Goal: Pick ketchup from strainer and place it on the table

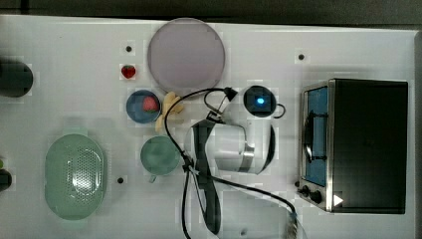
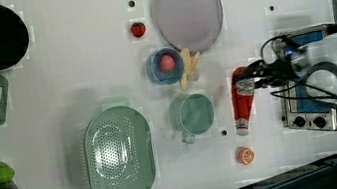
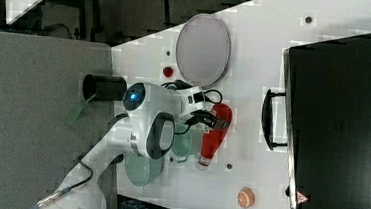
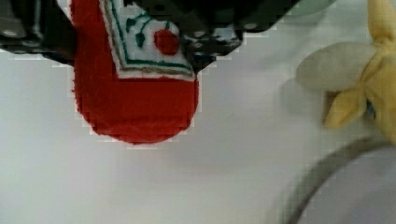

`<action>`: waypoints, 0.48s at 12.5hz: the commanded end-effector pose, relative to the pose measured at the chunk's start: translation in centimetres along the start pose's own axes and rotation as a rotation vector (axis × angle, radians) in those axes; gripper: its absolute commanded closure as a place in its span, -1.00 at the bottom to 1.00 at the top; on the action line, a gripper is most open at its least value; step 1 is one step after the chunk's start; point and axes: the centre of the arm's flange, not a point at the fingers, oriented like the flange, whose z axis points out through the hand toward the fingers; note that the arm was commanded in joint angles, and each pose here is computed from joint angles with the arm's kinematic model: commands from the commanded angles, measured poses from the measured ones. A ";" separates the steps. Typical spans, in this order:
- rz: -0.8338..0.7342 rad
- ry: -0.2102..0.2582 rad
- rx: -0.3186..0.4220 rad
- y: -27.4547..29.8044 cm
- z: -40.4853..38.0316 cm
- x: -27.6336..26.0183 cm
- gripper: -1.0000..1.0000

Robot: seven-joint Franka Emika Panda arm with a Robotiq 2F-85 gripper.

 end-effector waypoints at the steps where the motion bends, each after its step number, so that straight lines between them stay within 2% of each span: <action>1: -0.041 0.072 0.017 -0.4 -0.5 0.8 -0.66; 2: -0.043 0.081 0.019 -0.5 -0.8 0.8 -0.88; 3: -0.045 0.090 0.018 -0.7 -1.4 0.7 -1.00; 4: -0.047 0.104 0.017 -0.9 -2.7 0.7 -1.00; 6: -0.018 0.165 0.022 -1.6 -7.1 0.9 -1.00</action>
